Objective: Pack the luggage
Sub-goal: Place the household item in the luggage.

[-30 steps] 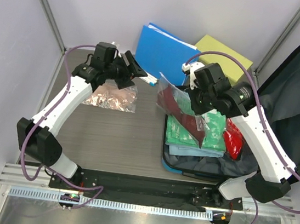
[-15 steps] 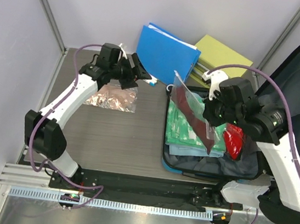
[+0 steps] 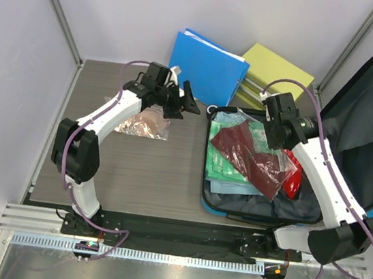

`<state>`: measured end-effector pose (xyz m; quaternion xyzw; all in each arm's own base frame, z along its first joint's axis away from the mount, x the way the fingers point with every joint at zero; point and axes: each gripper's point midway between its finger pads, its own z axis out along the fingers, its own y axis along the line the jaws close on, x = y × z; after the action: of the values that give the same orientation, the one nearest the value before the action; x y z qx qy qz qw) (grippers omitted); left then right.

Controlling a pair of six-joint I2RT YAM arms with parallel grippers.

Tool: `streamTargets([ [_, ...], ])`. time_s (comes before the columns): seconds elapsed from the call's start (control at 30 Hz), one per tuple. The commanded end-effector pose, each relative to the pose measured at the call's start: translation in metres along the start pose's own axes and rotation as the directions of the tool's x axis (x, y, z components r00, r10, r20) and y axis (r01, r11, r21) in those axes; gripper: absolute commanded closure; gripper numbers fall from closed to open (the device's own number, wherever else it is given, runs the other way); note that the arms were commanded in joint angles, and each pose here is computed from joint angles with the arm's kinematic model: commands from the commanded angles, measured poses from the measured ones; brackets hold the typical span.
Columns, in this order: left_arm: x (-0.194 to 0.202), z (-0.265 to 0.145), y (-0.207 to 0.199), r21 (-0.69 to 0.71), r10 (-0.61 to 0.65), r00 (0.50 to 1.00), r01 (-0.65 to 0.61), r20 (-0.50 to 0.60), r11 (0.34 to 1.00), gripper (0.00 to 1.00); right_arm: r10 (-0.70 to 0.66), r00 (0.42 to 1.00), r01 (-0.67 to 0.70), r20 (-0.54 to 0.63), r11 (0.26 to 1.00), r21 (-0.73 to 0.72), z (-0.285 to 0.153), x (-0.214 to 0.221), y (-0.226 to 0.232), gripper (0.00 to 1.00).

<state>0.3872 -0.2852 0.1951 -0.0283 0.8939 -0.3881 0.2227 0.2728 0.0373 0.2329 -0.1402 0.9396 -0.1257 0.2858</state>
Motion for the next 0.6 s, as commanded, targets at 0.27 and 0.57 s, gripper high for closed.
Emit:
streamTargets([
  [0.27,0.028,0.013,-0.045,0.098,0.133,0.990,-0.129,-0.036,0.987,0.18,0.047,0.999,-0.051,0.027,0.989,0.136,0.043,-0.046,-0.014,0.58],
  [0.57,0.037,0.009,-0.033,0.066,0.118,0.992,-0.116,-0.033,0.991,0.17,0.242,0.942,-0.194,0.233,0.958,-0.211,0.013,-0.109,0.032,0.11],
])
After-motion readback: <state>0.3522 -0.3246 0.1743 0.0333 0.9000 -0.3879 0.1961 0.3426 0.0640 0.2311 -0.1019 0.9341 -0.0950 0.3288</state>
